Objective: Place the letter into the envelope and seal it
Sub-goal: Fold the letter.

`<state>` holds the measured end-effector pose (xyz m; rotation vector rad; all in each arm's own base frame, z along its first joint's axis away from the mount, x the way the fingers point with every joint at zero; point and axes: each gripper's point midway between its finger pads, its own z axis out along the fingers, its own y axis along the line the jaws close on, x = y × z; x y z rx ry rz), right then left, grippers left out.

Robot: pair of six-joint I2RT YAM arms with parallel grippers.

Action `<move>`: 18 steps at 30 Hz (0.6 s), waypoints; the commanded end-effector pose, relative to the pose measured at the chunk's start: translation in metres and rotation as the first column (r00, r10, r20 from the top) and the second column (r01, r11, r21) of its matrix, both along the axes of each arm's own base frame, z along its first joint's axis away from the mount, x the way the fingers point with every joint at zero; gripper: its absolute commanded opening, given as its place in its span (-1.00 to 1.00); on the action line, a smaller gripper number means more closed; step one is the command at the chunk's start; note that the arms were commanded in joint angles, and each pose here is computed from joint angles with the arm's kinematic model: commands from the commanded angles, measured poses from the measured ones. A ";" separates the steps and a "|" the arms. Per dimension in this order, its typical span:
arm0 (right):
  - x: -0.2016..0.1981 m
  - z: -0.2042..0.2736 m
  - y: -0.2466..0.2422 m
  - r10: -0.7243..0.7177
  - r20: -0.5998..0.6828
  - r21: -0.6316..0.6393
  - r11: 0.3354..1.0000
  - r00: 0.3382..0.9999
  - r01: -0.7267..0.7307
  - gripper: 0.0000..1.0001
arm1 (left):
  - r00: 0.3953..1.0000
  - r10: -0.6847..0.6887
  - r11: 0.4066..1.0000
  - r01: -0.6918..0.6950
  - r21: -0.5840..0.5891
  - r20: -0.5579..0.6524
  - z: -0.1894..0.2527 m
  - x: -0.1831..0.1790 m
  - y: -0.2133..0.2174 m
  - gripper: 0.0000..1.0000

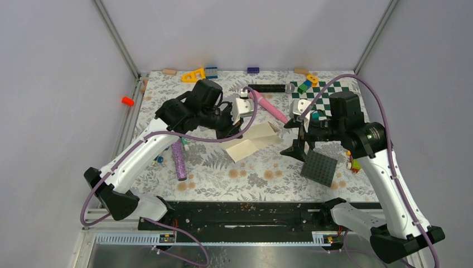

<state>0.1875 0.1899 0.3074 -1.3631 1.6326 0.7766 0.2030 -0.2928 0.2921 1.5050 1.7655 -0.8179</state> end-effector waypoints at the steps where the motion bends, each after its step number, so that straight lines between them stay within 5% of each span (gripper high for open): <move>1: -0.010 0.007 0.003 0.020 0.017 0.056 0.998 1.000 -0.020 0.99 | 0.997 0.077 0.997 -0.077 0.021 -0.002 -0.006 0.008 0.002 -1.00; 8: 0.018 -0.001 0.029 -0.047 -0.072 0.254 0.965 0.996 0.064 0.99 | 0.998 0.060 0.998 -0.060 0.008 -0.015 -0.012 -0.008 0.001 -1.00; 18: 0.012 -0.035 0.053 0.018 -0.156 0.257 0.966 0.988 0.023 0.96 | 0.999 -0.008 1.000 0.007 -0.014 -0.044 -0.011 -0.027 -0.002 -1.00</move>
